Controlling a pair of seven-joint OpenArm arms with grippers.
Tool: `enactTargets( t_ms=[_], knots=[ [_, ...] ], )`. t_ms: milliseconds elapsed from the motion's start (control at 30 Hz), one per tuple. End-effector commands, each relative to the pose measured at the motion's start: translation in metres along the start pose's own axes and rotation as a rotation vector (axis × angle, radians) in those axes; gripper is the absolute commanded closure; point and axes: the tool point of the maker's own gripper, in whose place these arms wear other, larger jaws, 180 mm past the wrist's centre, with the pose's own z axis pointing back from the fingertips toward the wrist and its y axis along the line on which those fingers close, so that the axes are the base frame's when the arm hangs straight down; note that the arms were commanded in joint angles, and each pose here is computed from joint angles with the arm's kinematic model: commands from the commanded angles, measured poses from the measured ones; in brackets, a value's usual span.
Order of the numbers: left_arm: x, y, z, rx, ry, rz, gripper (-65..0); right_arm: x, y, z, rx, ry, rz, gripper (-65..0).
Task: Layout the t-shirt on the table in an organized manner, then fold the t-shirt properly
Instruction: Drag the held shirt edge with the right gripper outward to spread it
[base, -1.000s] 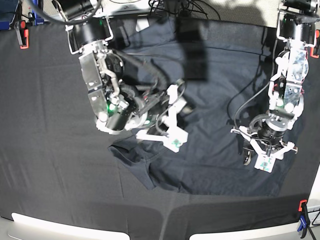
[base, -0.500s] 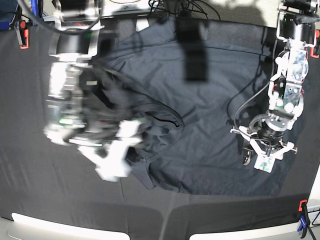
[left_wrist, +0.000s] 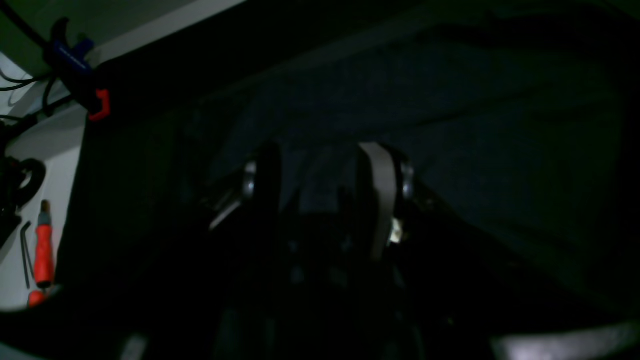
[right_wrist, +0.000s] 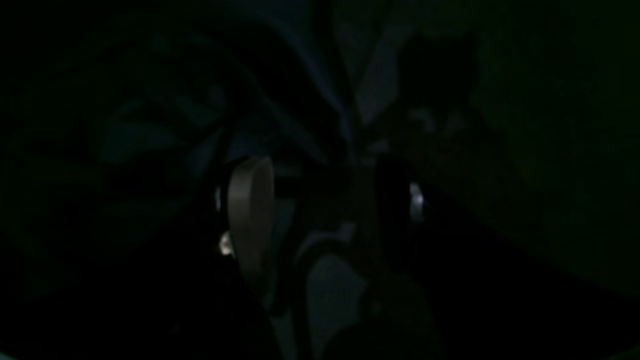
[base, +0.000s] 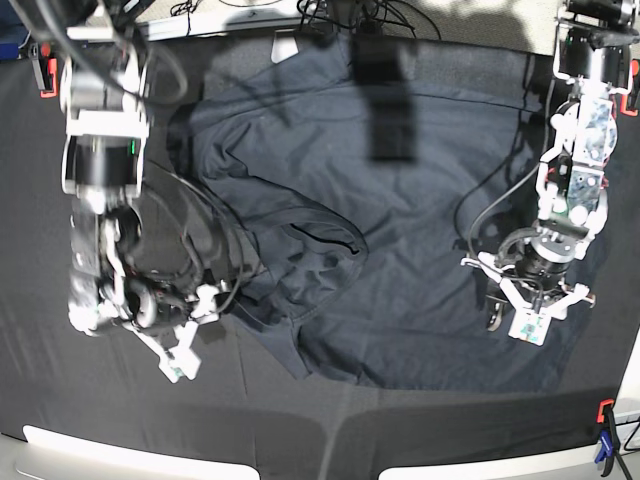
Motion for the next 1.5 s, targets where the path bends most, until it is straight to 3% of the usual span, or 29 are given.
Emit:
enactTargets(
  t_ms=[0,300,567,733,1000,1133,1267,1333,1467],
  knots=[
    [0.021,0.012,0.0,0.029,-0.063,-0.012,-21.9,0.023,-0.006,0.007,-0.008,-0.049,0.007,-32.0],
    [0.022,0.012,0.0,0.029,-0.066,-0.012,-21.9,0.023,0.002,-0.021,0.07,0.002,-0.08,-30.9],
    [0.021,0.013,0.0,0.038,-0.061,-0.034,-21.9,0.034,-0.003,-0.027,-0.007,-0.036,-0.012,0.0],
    [0.02,0.014,0.0,0.041,-0.058,-0.041,-21.9,0.057,-0.029,-0.007,-0.138,-0.031,0.081,0.0],
    [0.017,0.014,0.0,0.041,-0.043,-0.041,-21.9,0.137,-0.084,0.057,-0.382,-0.193,0.165,0.0],
    [0.017,0.014,0.0,0.043,-0.038,-0.04,-21.9,0.145,-0.11,0.076,-0.532,-0.172,0.282,0.0],
    [0.017,0.014,0.0,0.043,-0.038,-0.039,-21.9,0.147,-0.138,0.095,-0.731,-0.174,0.338,0.0],
    [0.017,0.014,0.0,0.043,-0.038,-0.04,-21.9,0.154,-0.139,0.098,-0.764,-0.199,0.39,0.0],
    [0.015,0.014,0.0,0.044,-0.031,-0.04,-21.9,0.157,-0.136,0.088,-0.738,-0.244,0.415,-0.7]
  ],
)
